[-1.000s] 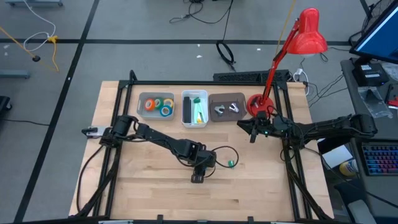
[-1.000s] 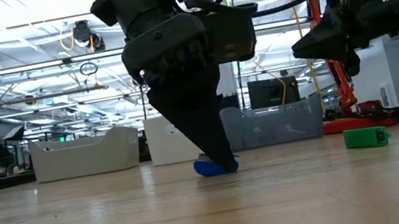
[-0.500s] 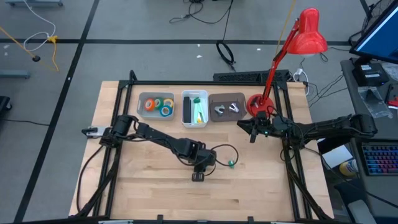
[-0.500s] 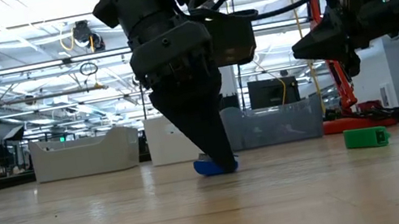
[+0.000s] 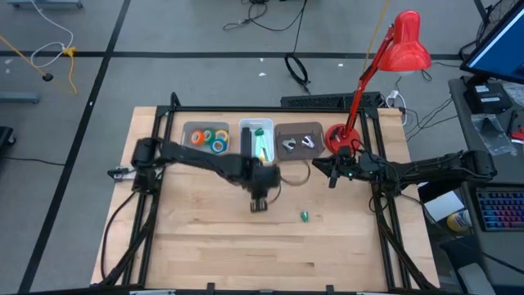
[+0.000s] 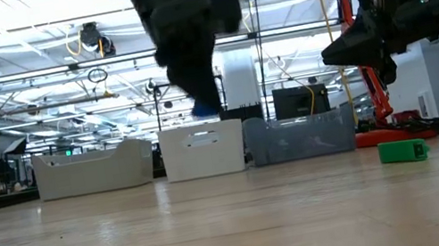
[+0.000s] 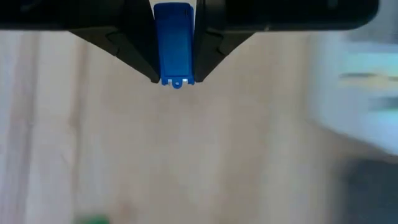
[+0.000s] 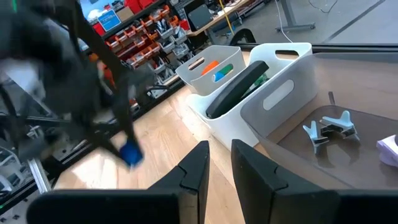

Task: Pick and place Stapler, Stapler remover, tape
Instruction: Put the blue stapler into the white bin

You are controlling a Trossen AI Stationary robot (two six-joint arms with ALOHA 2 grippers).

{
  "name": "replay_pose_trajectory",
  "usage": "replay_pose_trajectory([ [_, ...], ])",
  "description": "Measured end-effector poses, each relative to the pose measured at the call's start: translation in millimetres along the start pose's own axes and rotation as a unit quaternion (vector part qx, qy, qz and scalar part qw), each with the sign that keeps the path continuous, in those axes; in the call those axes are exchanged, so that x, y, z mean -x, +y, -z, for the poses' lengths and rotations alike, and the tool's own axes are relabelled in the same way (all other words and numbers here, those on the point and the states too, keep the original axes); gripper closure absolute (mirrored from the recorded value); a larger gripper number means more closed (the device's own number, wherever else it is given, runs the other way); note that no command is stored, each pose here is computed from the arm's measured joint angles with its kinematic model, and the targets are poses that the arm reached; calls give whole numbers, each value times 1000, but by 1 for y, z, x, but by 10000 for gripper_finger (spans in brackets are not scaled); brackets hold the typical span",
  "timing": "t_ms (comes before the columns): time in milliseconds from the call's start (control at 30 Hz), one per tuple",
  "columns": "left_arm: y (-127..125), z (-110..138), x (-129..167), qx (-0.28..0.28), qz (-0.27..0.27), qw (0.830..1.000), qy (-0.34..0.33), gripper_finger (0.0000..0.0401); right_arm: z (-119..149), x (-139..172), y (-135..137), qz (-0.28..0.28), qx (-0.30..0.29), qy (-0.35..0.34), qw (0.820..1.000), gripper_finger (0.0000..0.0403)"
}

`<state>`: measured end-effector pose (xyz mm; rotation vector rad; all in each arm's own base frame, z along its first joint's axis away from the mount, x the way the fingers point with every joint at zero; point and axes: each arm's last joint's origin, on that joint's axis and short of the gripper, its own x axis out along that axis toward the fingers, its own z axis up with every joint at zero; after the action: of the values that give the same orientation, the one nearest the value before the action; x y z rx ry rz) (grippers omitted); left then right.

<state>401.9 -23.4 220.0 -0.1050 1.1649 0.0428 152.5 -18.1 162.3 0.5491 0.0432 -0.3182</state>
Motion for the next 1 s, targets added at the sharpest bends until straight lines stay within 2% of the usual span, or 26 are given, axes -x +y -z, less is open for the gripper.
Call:
replay_pose_trajectory([
  [100, 24, -7, 36, 4, -49, 997, -57, 327, 0, 0, 0, 0, 0, -1, 1000, 344],
  [200, 48, -11, 69, 7, -119, 986, -112, 330, 0, 0, 0, 1, -1, -1, 1000, 344],
  [300, 73, -12, 95, 18, -184, 971, -151, 324, 0, 0, 0, 2, -1, -2, 1000, 344],
  [400, 100, -13, 109, 44, -221, 959, -173, 322, -1, 0, 0, 1, -1, -4, 1000, 344],
  [567, 142, -12, 111, 93, -234, 949, -188, 324, -2, 0, -1, 12, -4, -15, 1000, 344],
  [767, 178, -9, 108, 154, -222, 941, -202, 323, -4, 0, -2, 13, -4, -22, 1000, 344],
  [1000, 198, -1, 88, 190, -176, 951, -167, 323, -4, 0, -2, 13, -4, -22, 1000, 344],
])
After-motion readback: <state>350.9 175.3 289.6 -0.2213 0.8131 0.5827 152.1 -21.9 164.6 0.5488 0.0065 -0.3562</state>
